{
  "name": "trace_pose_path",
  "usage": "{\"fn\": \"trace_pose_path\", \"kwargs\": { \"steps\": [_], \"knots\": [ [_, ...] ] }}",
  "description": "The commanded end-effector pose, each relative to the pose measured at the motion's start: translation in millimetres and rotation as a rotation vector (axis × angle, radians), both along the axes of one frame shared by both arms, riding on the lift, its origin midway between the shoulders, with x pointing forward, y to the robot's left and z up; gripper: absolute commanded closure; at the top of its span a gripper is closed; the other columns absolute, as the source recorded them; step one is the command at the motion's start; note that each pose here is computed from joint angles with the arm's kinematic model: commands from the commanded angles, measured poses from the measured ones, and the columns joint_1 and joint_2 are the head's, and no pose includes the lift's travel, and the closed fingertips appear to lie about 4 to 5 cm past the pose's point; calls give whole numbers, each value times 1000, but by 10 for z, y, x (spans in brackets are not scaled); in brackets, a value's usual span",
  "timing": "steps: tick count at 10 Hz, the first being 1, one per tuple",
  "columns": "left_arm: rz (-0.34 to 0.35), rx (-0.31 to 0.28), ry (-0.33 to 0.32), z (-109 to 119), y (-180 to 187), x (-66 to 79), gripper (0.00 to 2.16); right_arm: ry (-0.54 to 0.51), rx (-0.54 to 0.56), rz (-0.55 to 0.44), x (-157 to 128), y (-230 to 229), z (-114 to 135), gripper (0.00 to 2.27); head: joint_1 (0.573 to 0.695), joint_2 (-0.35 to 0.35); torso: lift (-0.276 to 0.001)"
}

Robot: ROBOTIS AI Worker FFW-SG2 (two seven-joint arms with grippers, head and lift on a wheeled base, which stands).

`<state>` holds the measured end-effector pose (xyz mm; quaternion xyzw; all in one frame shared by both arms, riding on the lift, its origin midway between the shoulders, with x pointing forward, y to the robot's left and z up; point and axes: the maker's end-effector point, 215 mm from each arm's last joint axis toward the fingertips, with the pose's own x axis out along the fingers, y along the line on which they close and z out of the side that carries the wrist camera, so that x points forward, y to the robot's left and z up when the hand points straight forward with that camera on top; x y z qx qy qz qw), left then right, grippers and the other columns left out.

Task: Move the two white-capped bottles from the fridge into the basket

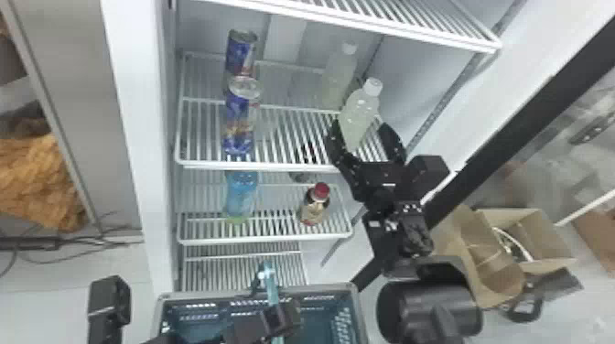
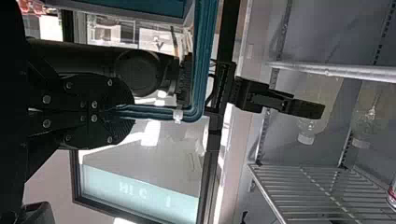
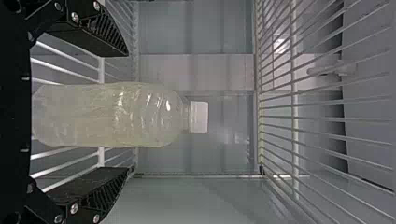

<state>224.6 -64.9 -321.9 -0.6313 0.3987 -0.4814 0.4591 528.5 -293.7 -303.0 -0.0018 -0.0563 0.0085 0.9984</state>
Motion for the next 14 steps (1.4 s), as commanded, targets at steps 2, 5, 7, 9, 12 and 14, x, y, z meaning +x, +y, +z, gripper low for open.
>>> {"fn": "trace_pose_path", "kwargs": {
  "steps": [2, 5, 7, 9, 12, 14],
  "knots": [
    [-1, -1, -3, 11, -5, 8, 1185, -6, -10, -1, 173, -1, 25, 186, 695, -350, 0],
    [3, -1, -4, 12, 4, 21, 1185, 8, -4, -6, 236, -19, -20, 421, 695, -350, 0],
    [5, -1, -2, 5, 5, 20, 1185, -6, -6, -14, 230, -27, 61, 771, 695, -350, 0],
    [3, -1, -2, 6, 4, 13, 1185, -16, -6, -14, 207, -25, 110, 812, 695, -350, 0],
    [5, -1, -2, 5, 5, 20, 1185, -55, 1, -11, 141, 4, 297, 831, 695, -350, 0],
    [7, 0, -2, 4, 12, 27, 1185, -77, 20, 6, 20, 62, 438, 831, 695, -350, 0]
  ]
}}
